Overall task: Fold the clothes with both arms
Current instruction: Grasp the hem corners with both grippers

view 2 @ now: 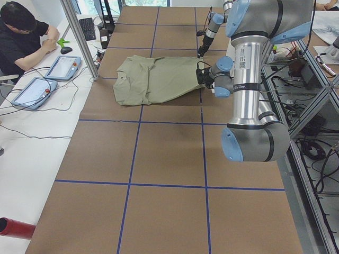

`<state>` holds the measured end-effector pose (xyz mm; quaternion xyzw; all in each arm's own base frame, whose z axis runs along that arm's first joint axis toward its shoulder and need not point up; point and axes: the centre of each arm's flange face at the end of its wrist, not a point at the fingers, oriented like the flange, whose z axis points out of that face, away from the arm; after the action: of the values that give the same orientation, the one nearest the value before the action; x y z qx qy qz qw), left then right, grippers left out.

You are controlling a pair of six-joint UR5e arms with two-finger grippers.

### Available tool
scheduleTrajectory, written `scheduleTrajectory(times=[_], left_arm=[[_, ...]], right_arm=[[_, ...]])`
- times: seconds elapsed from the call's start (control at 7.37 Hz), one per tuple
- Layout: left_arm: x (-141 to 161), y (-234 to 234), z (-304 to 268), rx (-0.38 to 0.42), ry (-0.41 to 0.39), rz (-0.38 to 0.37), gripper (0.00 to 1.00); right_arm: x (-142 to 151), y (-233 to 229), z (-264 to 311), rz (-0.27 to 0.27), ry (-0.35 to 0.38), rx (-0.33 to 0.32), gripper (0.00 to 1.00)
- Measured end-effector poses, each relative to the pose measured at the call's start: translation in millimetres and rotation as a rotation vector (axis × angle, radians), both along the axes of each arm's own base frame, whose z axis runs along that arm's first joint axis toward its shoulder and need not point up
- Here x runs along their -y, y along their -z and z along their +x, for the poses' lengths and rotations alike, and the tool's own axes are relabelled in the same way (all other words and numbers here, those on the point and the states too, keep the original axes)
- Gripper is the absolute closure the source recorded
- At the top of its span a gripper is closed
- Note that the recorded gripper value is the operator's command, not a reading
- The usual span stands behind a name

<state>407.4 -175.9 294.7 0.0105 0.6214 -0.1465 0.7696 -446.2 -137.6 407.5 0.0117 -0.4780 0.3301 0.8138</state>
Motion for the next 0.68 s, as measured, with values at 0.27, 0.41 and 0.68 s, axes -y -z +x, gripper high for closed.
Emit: scheduleTrajectory(times=[0.27,0.41,0.68], left_arm=[[0.0,0.7,0.3,-0.002,0.0,0.0,1.0],[0.0,0.7,0.4,-0.002,0.0,0.0,1.0],[0.0,0.9,0.4,-0.002,0.0,0.0,1.0]], right_arm=[[-2.6,-3.7,-0.4,0.003,0.008,-0.023,0.35],[-4.1,-5.0,-1.4,0.004,0.011,-0.035,0.4],[-5.4,-4.2,-2.9,0.005,0.013,-0.039,0.86]])
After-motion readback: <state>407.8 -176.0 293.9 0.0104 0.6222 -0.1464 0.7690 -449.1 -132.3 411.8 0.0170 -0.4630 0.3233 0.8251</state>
